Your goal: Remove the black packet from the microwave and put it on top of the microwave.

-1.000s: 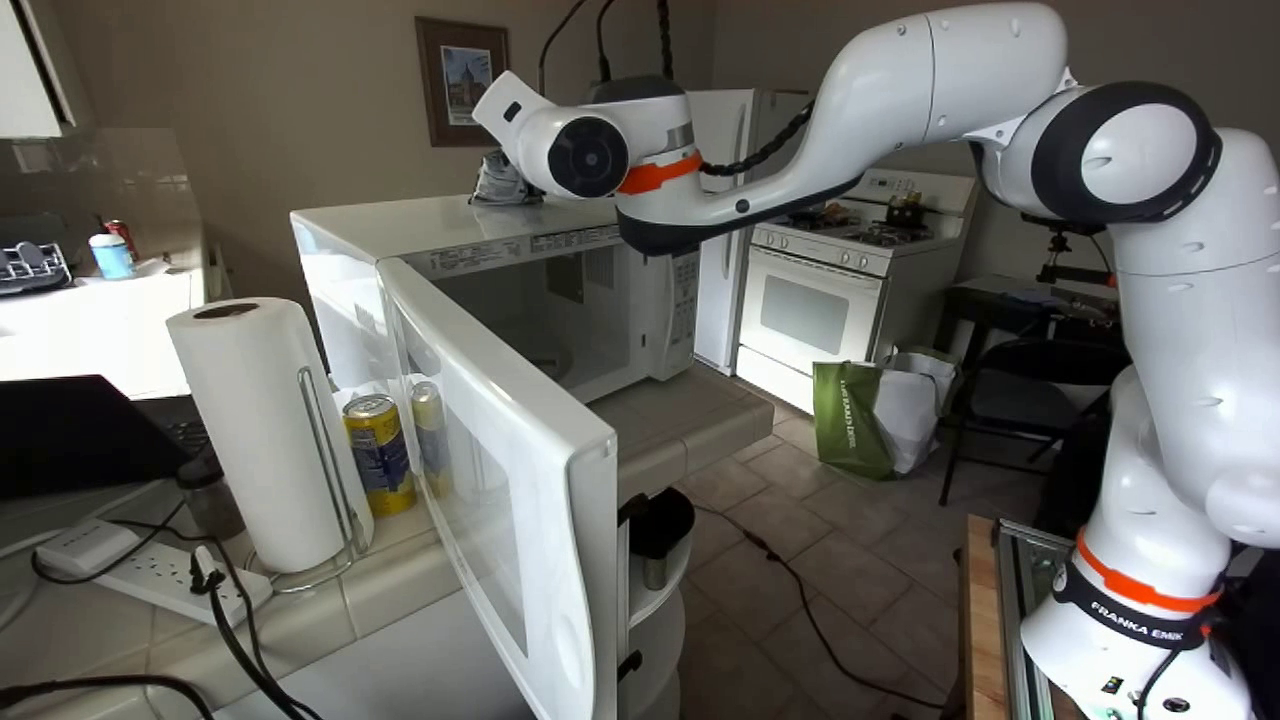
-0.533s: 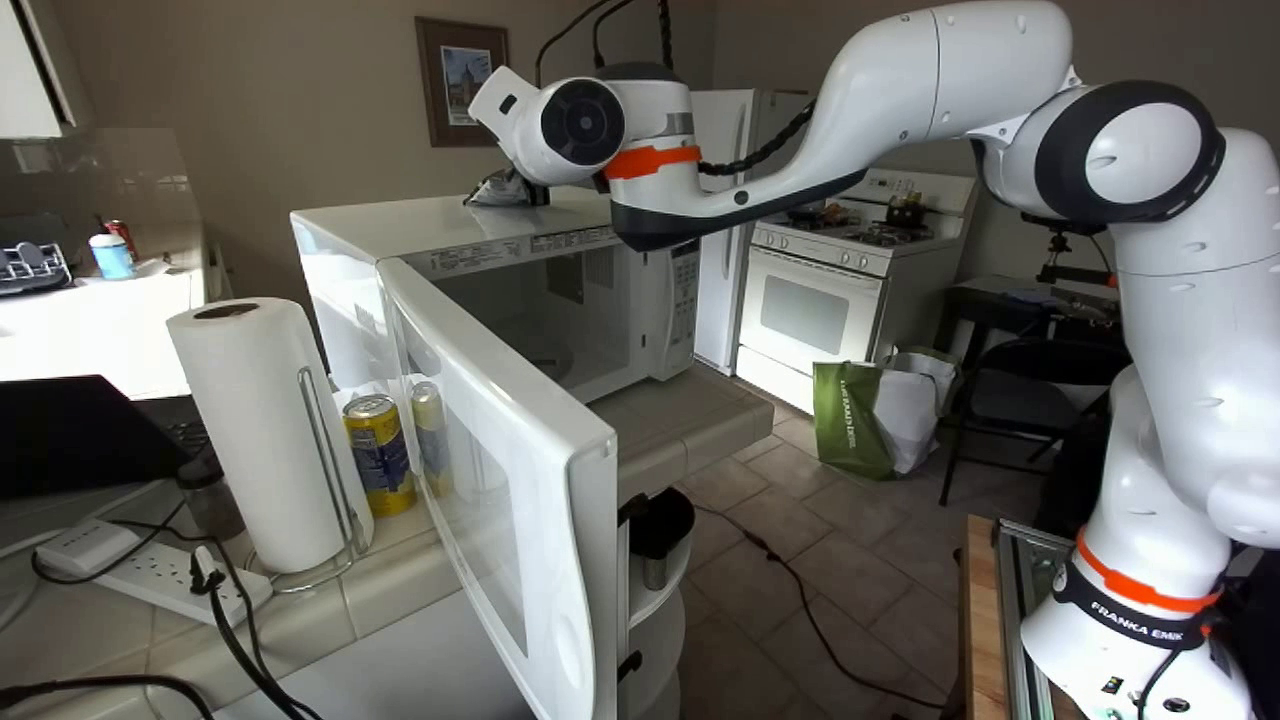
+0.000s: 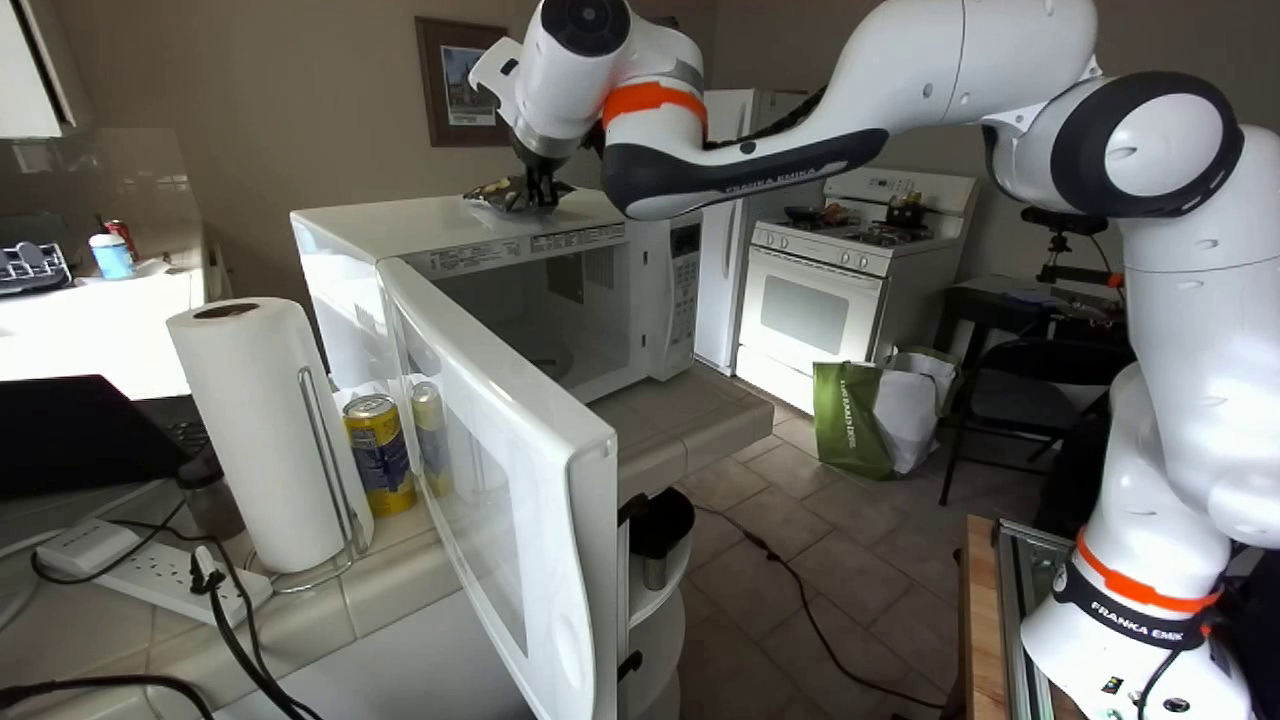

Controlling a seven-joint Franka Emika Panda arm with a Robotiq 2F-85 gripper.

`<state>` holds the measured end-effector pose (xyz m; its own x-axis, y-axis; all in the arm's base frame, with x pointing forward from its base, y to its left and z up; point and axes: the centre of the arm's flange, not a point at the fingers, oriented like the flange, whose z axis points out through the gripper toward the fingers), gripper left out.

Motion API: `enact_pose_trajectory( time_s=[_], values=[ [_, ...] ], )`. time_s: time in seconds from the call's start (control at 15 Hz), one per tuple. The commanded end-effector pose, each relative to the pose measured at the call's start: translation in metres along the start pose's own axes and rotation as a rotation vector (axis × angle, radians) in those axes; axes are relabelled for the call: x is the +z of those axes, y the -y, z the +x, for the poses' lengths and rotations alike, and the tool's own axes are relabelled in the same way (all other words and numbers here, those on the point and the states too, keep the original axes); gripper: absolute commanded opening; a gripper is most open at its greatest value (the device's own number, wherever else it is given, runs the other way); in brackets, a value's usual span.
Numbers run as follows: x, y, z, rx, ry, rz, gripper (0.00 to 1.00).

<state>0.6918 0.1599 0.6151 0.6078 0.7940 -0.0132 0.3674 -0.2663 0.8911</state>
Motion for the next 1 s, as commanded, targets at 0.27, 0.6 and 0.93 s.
enact_pose_trajectory(
  time_s=[0.27,0.6,0.93],
  values=[
    [-0.041,-0.03,-0.028,0.033,0.025,0.323,1.0],
    [-0.07,-0.036,-0.071,0.188,-0.077,0.571,1.0],
    [-0.1,-0.019,-0.117,0.386,-0.142,0.737,1.0]
  ],
)
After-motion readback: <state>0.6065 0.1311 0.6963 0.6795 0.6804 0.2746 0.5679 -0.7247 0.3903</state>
